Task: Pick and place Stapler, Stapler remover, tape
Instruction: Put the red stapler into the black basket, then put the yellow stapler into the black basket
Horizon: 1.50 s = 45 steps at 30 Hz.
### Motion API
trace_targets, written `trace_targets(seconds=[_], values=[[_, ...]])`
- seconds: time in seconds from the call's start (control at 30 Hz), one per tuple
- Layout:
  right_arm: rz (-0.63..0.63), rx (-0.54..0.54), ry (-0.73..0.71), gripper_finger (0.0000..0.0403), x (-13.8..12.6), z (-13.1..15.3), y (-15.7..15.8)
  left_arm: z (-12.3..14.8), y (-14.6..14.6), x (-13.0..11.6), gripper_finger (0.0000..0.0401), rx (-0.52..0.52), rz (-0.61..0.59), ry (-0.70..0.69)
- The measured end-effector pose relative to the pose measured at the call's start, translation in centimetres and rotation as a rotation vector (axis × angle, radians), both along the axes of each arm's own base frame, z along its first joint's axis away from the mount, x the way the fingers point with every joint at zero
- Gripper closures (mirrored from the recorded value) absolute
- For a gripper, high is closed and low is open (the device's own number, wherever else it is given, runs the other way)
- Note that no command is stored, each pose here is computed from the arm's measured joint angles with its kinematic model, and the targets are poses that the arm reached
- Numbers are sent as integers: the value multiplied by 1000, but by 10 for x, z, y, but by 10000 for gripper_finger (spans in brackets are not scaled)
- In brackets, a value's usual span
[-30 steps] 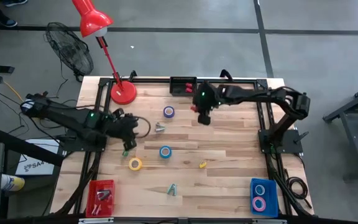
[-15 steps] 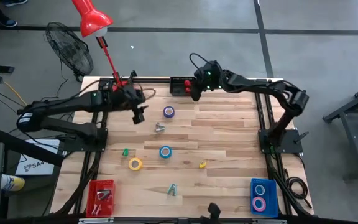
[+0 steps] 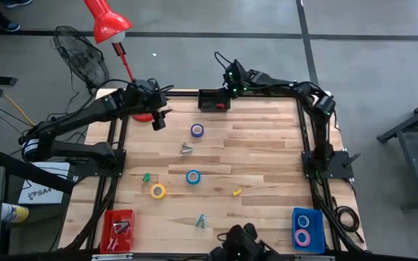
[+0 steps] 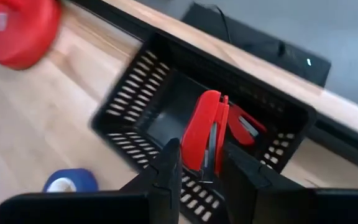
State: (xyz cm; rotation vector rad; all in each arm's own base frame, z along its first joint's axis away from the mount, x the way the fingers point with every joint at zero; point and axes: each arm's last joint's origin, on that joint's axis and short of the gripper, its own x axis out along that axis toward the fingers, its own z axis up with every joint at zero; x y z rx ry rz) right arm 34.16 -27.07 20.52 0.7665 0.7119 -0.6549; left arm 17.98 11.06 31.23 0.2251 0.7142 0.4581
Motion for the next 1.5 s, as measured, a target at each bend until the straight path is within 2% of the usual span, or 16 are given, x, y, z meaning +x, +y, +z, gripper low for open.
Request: trace_targets(seconds=[0.1,0.23,0.47,0.87,1.0,1.23,1.5], values=[[-29,47,7,330,2,-11,-5,0,3,-1,197,-2,6,-6],[-71,67,-11,327,2,-11,-5,1,3,-1,197,-7,15,-13],[-64,139,1,318,-1,-17,-1,-1,3,0,197,-23,23,-16],[-57,161,-12,229,-6,-17,-7,-1,3,0,197,-30,25,-23],[17,172,-40,216,-8,-15,-10,0,3,0,197,-28,24,-26],[228,207,-122,214,-13,3,-18,0,2,1,197,-66,6,-50],[444,165,-47,214,-15,25,-11,0,1,2,197,-117,9,-82]])
